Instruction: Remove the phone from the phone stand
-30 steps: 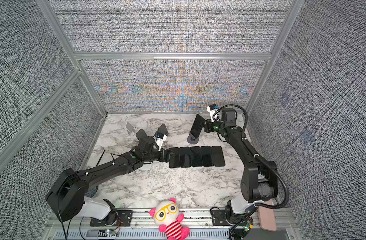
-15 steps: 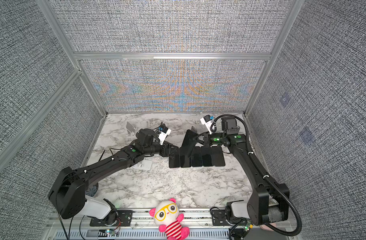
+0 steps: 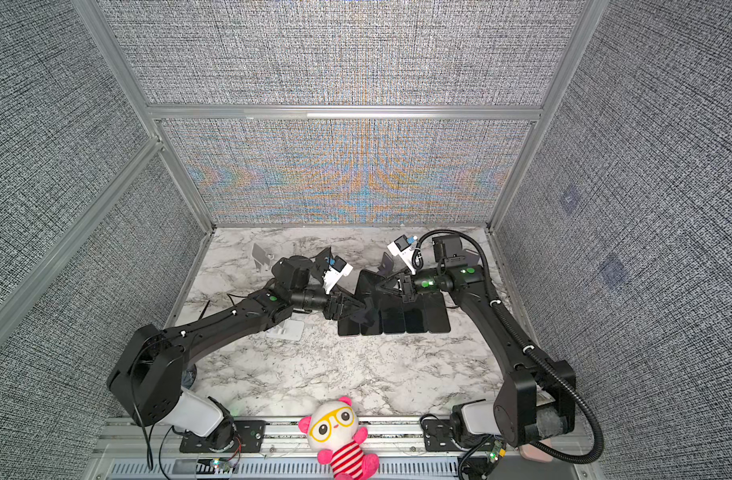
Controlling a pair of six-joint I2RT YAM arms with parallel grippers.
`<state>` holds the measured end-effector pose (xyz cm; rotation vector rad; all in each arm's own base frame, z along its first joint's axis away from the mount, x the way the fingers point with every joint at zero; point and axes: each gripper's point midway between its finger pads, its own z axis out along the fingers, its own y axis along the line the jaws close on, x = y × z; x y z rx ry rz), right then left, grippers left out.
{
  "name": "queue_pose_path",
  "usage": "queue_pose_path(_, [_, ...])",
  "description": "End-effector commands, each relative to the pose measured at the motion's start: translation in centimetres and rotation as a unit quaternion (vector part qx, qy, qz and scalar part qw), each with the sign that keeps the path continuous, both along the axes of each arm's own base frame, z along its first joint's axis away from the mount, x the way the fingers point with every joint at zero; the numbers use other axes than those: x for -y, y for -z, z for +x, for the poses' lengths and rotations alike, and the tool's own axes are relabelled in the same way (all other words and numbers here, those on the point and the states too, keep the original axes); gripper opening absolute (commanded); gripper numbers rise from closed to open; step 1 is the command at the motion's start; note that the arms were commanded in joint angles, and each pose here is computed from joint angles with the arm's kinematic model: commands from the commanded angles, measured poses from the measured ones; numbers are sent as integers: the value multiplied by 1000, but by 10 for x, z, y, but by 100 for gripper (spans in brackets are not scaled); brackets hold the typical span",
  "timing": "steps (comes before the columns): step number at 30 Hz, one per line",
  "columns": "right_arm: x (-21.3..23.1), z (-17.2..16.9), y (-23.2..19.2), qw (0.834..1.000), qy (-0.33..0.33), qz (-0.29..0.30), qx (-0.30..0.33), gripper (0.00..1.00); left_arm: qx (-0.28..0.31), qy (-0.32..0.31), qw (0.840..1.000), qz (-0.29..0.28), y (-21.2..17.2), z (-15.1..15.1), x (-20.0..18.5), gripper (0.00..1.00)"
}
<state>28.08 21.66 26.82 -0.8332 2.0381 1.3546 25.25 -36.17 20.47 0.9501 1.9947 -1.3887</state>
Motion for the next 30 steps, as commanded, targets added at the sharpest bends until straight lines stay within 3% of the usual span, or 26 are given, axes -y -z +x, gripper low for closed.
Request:
queue_pose_path(1, [-5,-11,-6,999,-32,30,-8,2,11,27,998,-53,-20,-1,7,52])
queue_pose_path(4, [-6,-7,-2,999,-31,30,-10,2,14,30,996,-83,-26,1,6,48])
queue_pose_path(7, [-7,-2,4,999,-28,29,-13,2,10,29,994,-104,-29,4,5,33])
queue_pose_path(13, [-6,10,12,1000,-5,11,-17,7,3,18,996,-91,-18,9,6,2])
queue_pose_path(17, [-3,14,13,1000,15,-1,-11,21,12,3,997,-82,-17,14,4,0])
queue_pose_path(20, [1,19,16,999,39,-18,-16,46,17,-5,997,-81,-18,15,2,0])
queue_pose_path(22, [7,23,20,998,57,-33,-25,58,21,-11,997,-80,-18,15,0,0])
queue_pose_path(25, [19,30,24,993,94,-57,-41,61,27,-24,996,-76,-17,16,-4,0])
queue_pose_path(27, [34,41,30,984,148,-87,-55,64,27,-35,997,-66,-15,18,-7,0])
queue_pose_path(29, [67,57,46,950,254,-168,-71,64,18,-63,997,-39,-7,25,-12,0])
queue_pose_path(30, [88,62,53,924,308,-213,-78,63,10,-83,996,-14,-1,30,-17,0])
